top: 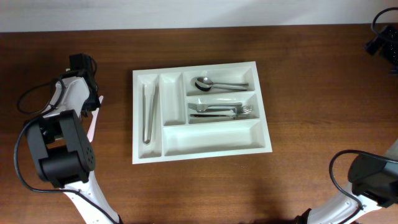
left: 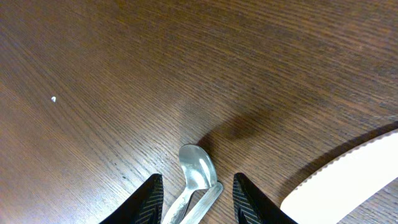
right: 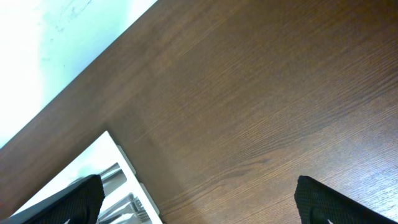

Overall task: Pack container
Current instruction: 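Lower the left gripper and grasp the small spoon by its handle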

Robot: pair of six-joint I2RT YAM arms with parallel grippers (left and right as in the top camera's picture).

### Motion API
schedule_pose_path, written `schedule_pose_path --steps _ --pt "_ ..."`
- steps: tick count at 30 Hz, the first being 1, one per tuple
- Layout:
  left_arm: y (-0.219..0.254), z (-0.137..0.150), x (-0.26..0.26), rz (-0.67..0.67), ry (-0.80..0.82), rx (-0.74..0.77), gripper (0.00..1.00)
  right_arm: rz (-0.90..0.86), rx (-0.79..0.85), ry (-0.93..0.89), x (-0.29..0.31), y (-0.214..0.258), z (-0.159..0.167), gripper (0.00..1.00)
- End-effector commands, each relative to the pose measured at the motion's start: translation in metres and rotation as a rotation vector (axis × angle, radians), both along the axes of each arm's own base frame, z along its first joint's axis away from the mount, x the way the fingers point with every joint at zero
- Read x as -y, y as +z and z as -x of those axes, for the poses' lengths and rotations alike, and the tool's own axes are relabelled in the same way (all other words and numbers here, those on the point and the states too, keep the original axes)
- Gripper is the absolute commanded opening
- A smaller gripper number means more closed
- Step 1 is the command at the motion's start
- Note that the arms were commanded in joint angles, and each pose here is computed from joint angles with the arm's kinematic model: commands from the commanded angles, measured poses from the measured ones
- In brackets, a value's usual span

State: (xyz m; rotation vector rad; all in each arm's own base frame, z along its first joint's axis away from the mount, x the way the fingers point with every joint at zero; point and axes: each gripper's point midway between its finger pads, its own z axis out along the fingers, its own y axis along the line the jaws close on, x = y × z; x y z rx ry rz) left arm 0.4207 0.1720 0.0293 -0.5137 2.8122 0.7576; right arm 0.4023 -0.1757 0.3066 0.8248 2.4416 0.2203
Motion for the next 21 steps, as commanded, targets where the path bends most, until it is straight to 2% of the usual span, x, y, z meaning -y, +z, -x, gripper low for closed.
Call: schedule_pose_path --steps 1,7,14,17,21 --pt "-0.009 0.001 0.002 0.006 -0.006 -0.017 0.39 -0.007 0.003 -0.006 -0.001 0.001 0.001 0.99" --pt "-0.031 0.009 0.004 0.019 -0.009 -0.080 0.38 -0.007 0.003 -0.006 -0.001 0.001 0.001 0.99" --pt "-0.029 0.012 -0.002 -0.019 -0.001 -0.093 0.36 -0.007 0.003 -0.006 -0.001 0.001 0.001 0.99" --pt "-0.029 0.012 -0.002 -0.023 -0.001 -0.093 0.29 -0.007 0.003 -0.006 -0.001 0.001 0.001 0.99" --pt "-0.025 0.013 -0.009 -0.067 0.008 -0.098 0.25 -0.007 0.003 -0.006 -0.001 0.001 0.001 0.99"
